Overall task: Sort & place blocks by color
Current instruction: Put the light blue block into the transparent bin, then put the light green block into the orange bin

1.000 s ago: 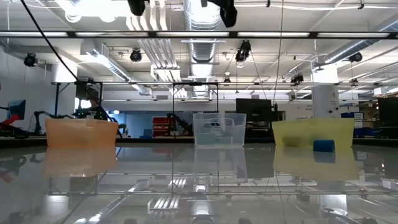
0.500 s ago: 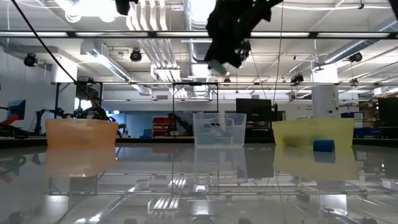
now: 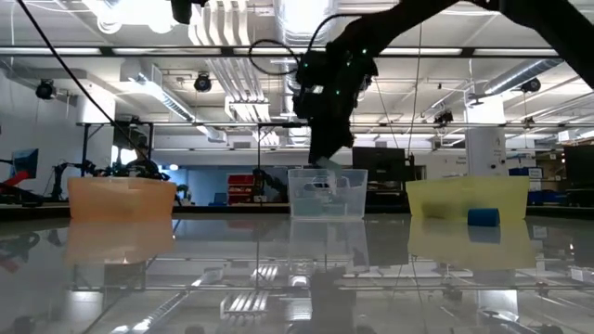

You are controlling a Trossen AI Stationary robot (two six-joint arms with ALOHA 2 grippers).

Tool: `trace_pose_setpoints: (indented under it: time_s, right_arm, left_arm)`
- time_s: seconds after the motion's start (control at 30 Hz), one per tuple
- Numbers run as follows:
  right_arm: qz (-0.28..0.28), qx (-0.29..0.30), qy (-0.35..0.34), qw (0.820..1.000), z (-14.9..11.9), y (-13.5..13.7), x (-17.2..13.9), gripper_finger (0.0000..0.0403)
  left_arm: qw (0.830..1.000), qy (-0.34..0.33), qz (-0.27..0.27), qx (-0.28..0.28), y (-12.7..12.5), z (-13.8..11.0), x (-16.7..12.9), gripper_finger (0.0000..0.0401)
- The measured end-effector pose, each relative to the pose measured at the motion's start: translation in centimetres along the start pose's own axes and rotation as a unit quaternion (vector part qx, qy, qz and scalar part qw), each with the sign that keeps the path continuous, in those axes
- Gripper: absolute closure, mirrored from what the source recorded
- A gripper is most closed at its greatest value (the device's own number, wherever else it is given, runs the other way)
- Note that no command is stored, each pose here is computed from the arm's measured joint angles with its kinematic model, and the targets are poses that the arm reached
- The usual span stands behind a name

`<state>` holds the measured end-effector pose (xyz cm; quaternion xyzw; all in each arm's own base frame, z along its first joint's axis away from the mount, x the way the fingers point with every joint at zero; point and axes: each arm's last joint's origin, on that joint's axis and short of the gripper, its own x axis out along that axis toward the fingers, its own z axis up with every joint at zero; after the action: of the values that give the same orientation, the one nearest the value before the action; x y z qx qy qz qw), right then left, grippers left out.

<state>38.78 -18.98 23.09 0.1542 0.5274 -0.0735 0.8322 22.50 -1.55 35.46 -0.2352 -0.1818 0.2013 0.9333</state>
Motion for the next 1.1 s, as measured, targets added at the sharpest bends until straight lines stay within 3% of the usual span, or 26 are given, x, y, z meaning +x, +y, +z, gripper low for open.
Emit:
trace_pose_setpoints:
  time_s: [0.27,0.63,0.87,0.97,1.1]
  right_arm:
    - [-0.012,0.016,0.044,0.999,-0.6,-0.9,3.5,0.0283]
    - [-0.013,0.028,0.06,0.998,-0.9,-1.1,4.9,0.0279]
    - [-0.014,0.051,0.059,0.997,-0.9,-1.1,4.9,0.0163]
    - [-0.015,0.066,0.048,0.997,-0.7,-0.9,3.8,0.0145]
    - [-0.01,0.107,0.031,0.994,-0.4,-0.1,1.1,0.015]
  left_arm:
    - [1.0,-0.006,0.013,0.011,0.1,0.1,0.0,0.0113]
    - [1.0,-0.006,0.013,0.011,0.1,0.1,0.0,0.0113]
    - [1.0,-0.006,0.013,0.011,0.1,0.1,0.0,0.0113]
    - [1.0,-0.005,0.014,0.012,0.1,0.0,0.0,0.0113]
    - [1.0,-0.002,0.016,0.015,0.2,-0.2,0.1,0.0113]
